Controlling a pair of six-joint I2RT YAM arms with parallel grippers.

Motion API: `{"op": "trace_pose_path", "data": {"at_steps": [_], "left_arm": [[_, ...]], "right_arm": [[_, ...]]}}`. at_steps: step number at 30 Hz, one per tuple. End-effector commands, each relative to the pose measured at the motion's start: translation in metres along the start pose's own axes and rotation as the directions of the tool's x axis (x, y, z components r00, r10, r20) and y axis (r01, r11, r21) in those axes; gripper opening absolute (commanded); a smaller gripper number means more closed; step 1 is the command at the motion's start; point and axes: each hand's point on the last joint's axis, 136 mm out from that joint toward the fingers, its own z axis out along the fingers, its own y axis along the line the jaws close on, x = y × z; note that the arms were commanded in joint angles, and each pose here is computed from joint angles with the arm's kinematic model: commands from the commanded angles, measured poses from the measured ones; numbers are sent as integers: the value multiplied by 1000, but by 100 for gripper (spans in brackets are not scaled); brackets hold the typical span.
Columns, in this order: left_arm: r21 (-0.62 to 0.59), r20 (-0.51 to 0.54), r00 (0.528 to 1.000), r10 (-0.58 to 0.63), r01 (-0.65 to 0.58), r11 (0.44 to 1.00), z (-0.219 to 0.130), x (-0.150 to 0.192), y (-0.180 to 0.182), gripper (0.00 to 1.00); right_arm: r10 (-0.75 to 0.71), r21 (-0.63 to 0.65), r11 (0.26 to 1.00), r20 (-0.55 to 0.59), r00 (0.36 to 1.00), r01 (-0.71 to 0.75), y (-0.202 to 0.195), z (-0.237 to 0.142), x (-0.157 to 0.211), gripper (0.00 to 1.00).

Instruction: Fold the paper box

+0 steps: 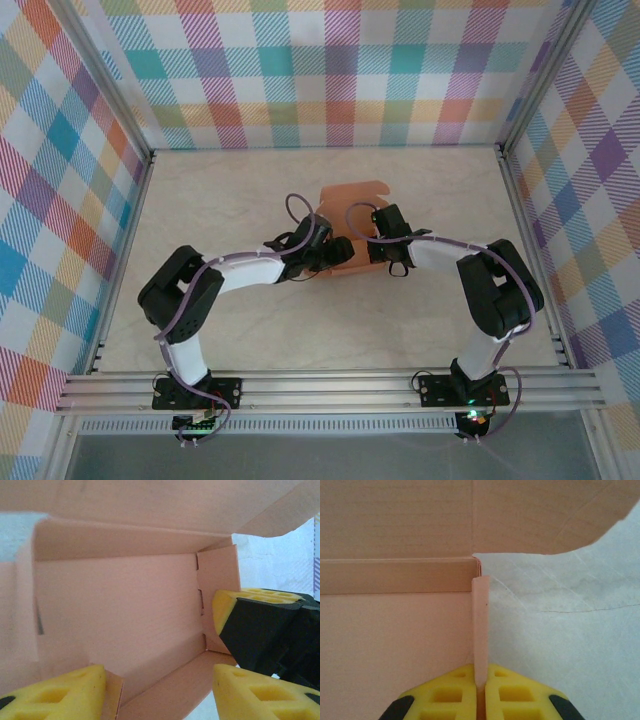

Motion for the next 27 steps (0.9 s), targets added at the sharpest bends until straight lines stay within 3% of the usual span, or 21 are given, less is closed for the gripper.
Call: {"op": "trace_pose_path", "data": {"at_steps": [1, 6, 13, 18, 23, 27], "left_arm": [[-56, 96, 993, 73, -68, 996, -42, -16, 7, 60], [-149, 164, 983, 80, -55, 987, -84, -26, 42, 61], [-184, 249, 964, -95, 144, 972, -117, -37, 116, 62], [-145, 255, 935, -247, 289, 946, -119, -37, 157, 62], [-69, 196, 934, -298, 316, 946, -99, -32, 150, 62], [70, 162, 950, -268, 260, 963, -89, -37, 116, 60]], "right_arm": [[10, 3, 1000, -42, 999, -10, -5, -2, 15, 9], [18, 4, 1000, -39, 999, -18, -5, -2, 13, 9], [82, -58, 995, -21, 996, -83, 1, -9, 8, 8], [153, -119, 981, -12, 988, -153, 2, -19, 2, 8], [221, -169, 961, -3, 975, -218, 0, -32, -8, 8], [284, -234, 933, 15, 959, -273, 1, -43, -18, 8]]}}
